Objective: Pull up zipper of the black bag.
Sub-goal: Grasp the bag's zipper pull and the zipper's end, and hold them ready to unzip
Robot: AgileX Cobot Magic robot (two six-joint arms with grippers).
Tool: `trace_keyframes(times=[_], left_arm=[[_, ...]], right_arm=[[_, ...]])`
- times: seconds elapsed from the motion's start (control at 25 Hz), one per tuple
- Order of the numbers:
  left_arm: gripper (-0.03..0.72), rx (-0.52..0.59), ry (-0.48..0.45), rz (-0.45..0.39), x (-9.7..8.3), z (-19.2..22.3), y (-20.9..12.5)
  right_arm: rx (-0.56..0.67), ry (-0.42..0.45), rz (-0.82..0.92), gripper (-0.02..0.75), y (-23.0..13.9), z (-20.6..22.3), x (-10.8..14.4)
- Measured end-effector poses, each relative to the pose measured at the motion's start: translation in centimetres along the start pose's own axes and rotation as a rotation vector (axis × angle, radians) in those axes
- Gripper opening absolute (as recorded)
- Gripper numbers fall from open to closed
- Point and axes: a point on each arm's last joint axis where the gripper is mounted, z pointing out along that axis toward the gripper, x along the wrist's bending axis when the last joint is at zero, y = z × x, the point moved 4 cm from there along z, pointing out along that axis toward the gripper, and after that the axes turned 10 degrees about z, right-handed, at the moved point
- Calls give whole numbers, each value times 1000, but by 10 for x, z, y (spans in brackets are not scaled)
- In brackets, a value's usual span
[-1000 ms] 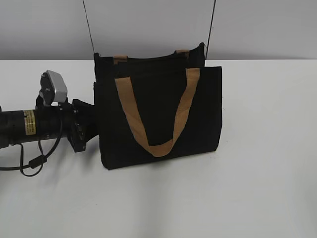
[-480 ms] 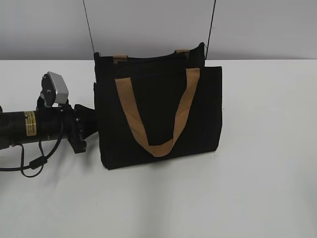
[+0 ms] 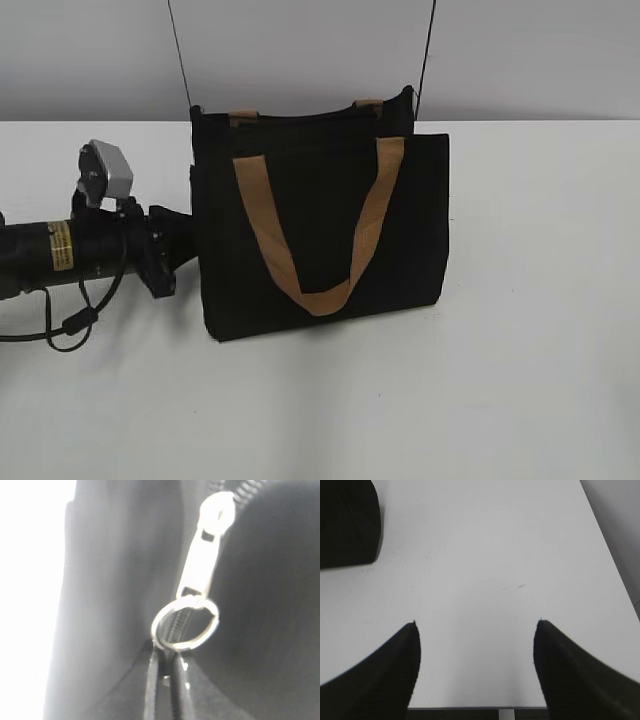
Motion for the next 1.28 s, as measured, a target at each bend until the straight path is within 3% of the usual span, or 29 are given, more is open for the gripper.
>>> trace_keyframes(times=[0.16,0.48,0.6,0.96,1.28], left_arm=[[29,-62,24,-106,4,-1,9],[29,-134,4,-126,14,-20,53],[29,-157,-24,-86,14,-32,79],[29,-90,74,60,17,-73,154],[29,-48,177,167,17,-96,183]], right_arm=[[0,0,0,545,0,0,0],[0,0,0,545,0,0,0],[0,0,0,545,0,0,0],[0,0,0,545,0,0,0],[0,0,0,545,0,0,0]])
